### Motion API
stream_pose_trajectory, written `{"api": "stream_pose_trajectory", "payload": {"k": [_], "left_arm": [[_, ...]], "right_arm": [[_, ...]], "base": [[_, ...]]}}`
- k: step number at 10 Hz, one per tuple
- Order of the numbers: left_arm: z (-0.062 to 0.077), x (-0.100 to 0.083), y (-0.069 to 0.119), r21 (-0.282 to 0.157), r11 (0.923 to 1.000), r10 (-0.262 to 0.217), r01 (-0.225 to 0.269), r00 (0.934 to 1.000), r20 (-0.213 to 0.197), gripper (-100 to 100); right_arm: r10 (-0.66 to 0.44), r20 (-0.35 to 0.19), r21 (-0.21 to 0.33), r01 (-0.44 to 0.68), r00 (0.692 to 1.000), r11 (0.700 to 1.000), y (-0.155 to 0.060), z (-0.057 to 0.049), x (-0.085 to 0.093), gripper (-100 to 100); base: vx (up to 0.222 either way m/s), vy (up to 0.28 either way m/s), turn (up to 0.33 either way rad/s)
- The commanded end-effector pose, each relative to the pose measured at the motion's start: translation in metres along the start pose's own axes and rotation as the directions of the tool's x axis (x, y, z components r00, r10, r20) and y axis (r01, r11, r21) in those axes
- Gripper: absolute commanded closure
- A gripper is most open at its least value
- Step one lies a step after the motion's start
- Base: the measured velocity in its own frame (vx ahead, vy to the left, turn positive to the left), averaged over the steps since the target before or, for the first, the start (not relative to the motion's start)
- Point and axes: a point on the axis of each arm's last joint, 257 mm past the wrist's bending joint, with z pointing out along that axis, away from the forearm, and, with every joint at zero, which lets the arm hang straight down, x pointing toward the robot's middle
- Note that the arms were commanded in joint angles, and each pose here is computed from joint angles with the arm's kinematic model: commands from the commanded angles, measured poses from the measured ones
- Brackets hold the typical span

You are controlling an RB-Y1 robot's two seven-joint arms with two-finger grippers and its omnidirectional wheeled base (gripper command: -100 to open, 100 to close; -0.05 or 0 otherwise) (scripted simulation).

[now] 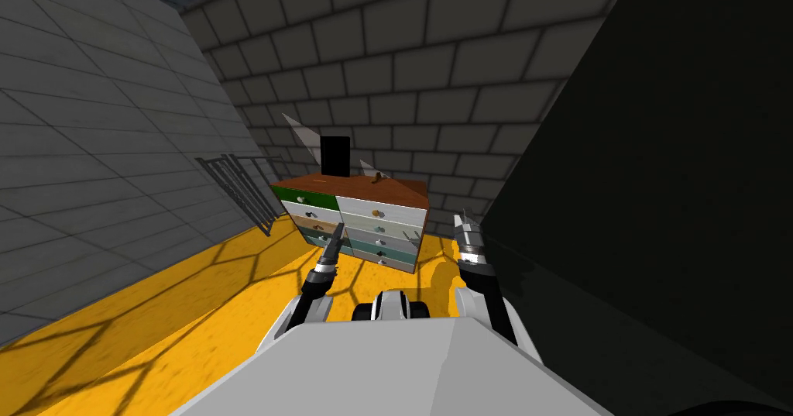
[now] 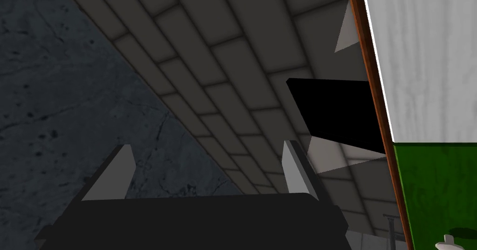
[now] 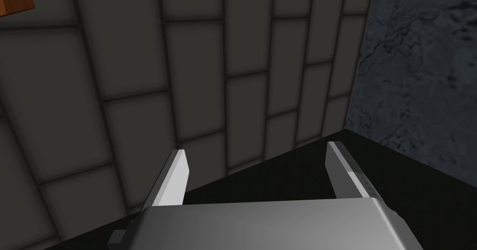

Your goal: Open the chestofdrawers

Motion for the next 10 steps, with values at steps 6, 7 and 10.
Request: {"api": "stream_pose_trajectory", "payload": {"k": [6, 7, 10], "left_arm": [[-0.023, 0.027, 0.053, -0.089, 0.9957, 0.023, -0.027, 0.9986, -0.049, -100], [-0.024, 0.028, 0.056, -0.095, 0.9951, 0.022, -0.027, 0.9985, -0.050, -100], [-0.037, 0.040, 0.078, -0.132, 0.9904, 0.031, -0.041, 0.9965, -0.078, -100]], "right_arm": [[0.000, 0.000, 0.000, 0.000, 1.000, 1.000, 0.000, 0.000, 0.000, 0], [0.000, 0.000, 0.000, 0.000, 1.000, 1.000, 0.000, 0.000, 0.000, 0], [0.000, 0.000, 0.000, 0.000, 1.000, 1.000, 0.000, 0.000, 0.000, 0]], "base": [[0.109, -0.028, -0.022], [0.086, -0.036, -0.007], [0.091, -0.011, -0.027]]}}
